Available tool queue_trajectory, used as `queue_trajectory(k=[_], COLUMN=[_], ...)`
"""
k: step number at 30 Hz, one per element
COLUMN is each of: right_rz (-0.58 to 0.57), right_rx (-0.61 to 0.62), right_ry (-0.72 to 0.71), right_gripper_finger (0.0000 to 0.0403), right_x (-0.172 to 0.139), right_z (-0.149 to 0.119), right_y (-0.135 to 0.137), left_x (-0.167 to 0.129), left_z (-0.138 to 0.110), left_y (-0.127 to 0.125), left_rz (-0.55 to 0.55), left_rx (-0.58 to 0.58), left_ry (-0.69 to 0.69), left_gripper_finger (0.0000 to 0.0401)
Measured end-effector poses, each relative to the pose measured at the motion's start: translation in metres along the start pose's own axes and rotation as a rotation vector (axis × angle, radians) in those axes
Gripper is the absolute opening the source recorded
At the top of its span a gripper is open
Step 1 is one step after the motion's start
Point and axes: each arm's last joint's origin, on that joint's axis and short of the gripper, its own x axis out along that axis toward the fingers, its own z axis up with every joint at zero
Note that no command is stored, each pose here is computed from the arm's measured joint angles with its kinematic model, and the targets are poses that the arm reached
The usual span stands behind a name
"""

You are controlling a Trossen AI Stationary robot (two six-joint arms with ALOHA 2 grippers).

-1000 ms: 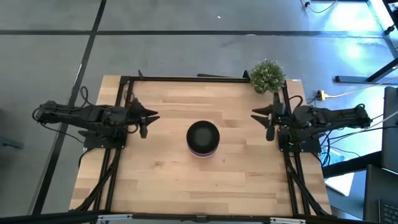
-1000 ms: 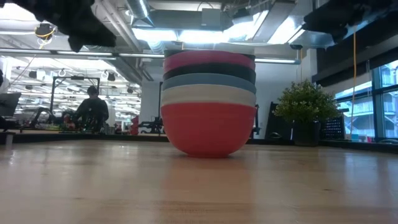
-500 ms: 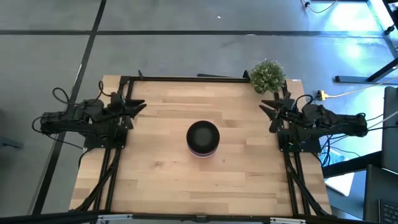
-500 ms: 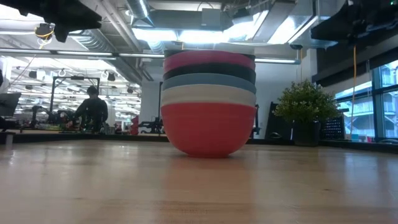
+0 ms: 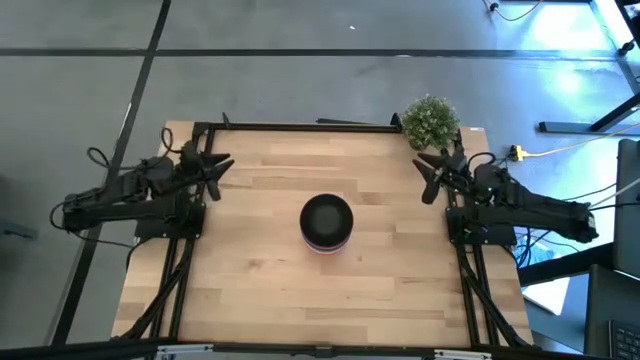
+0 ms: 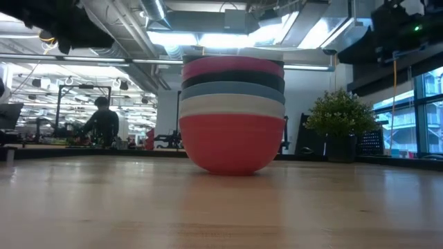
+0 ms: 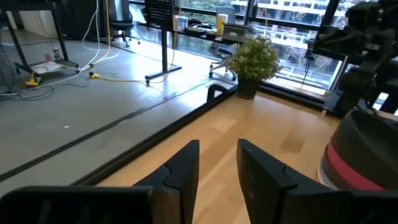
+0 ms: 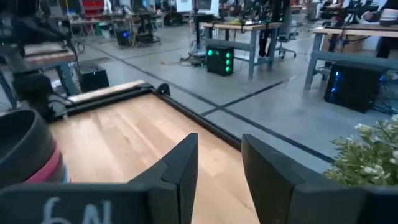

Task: Nest bowls inside each other
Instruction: Return to Home Position

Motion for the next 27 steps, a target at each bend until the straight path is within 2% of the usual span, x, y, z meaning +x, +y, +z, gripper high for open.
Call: queue_trajectory(k=[8,15,20,27], right_rz=[0.001,-0.020,-0.032,-0.031], right_rx=[0.042,0.048,0.088,0.121], right_ry=[-0.028,0.011,0.033,-0.043], right_gripper_finger=[0.0126,0.0126,0.0126,0.0126], right_x=[0.011,0.015,0.021,0.026], right_z=[-0.017,-0.029,-0.050,-0.072], right_y=[-0.007,-0.012,-0.015,-0.019], left_x=[0.030,0.038,0.042,0.048], left_z=[-0.043,-0.056,-0.065,-0.080], left_y=[0.003,0.008,0.011,0.015], left_rz=[0.022,0.031,0.040,0.053], left_rx=[-0.017,-0.050,-0.066,-0.103], left_ry=[0.000,0.023,0.041,0.051], left_gripper_finger=[0.0102,0.0102,0.0102,0.0102])
